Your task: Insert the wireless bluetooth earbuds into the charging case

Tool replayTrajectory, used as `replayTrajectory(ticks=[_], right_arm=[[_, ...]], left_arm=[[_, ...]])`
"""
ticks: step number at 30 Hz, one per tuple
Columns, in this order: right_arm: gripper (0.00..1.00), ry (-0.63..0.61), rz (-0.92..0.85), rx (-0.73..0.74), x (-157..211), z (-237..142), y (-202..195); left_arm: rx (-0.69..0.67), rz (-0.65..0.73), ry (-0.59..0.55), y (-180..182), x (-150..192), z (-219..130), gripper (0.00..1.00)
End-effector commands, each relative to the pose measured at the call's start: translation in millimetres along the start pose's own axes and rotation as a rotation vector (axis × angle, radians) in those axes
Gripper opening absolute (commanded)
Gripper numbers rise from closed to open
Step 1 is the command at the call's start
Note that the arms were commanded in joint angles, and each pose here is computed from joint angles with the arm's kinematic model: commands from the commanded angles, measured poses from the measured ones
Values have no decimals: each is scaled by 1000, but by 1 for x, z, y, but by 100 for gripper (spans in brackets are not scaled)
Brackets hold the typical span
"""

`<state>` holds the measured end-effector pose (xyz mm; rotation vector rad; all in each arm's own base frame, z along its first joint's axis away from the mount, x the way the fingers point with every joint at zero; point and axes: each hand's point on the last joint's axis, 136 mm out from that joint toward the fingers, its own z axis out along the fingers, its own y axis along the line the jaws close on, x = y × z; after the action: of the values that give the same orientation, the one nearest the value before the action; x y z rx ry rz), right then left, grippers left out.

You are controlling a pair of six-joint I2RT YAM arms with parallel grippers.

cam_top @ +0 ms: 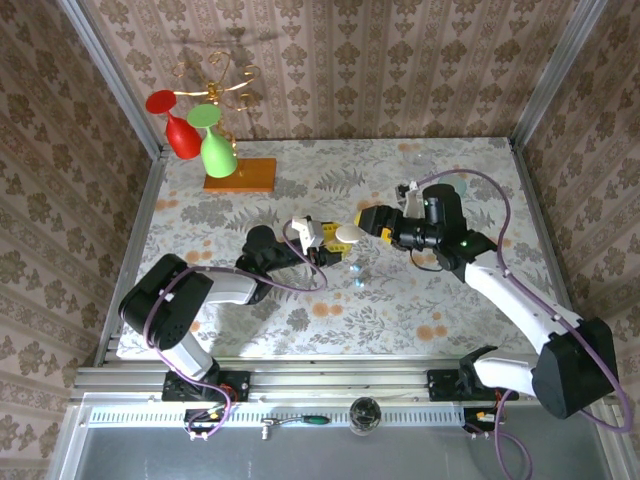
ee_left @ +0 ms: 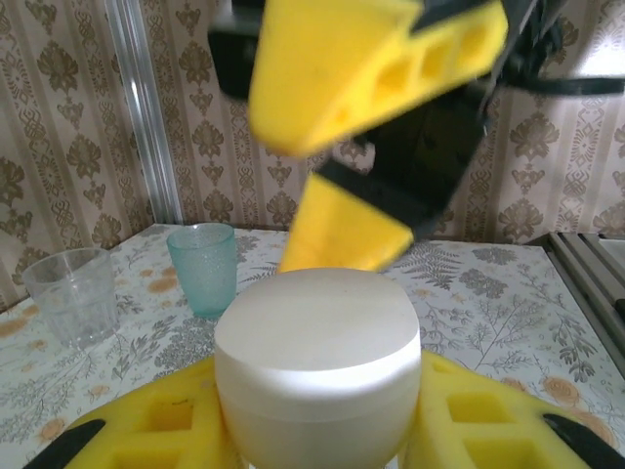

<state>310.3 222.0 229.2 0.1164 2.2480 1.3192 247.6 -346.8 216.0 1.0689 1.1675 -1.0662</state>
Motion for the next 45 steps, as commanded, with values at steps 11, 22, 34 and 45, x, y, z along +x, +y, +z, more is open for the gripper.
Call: replayTrajectory(ticks=[11, 22, 34, 45], right_arm=[[60, 126, 168, -374, 9, 6, 51], [18, 32, 207, -301, -6, 7, 27], [15, -129, 181, 182, -53, 32, -115], [17, -154, 244, 361, -92, 92, -190]], left_arm=[[0, 80, -86, -2, -34, 12, 27], [-42, 53, -84, 13, -35, 7, 46], [-206, -18, 160, 58, 8, -20, 88], [-287, -40, 280, 61, 28, -34, 100]])
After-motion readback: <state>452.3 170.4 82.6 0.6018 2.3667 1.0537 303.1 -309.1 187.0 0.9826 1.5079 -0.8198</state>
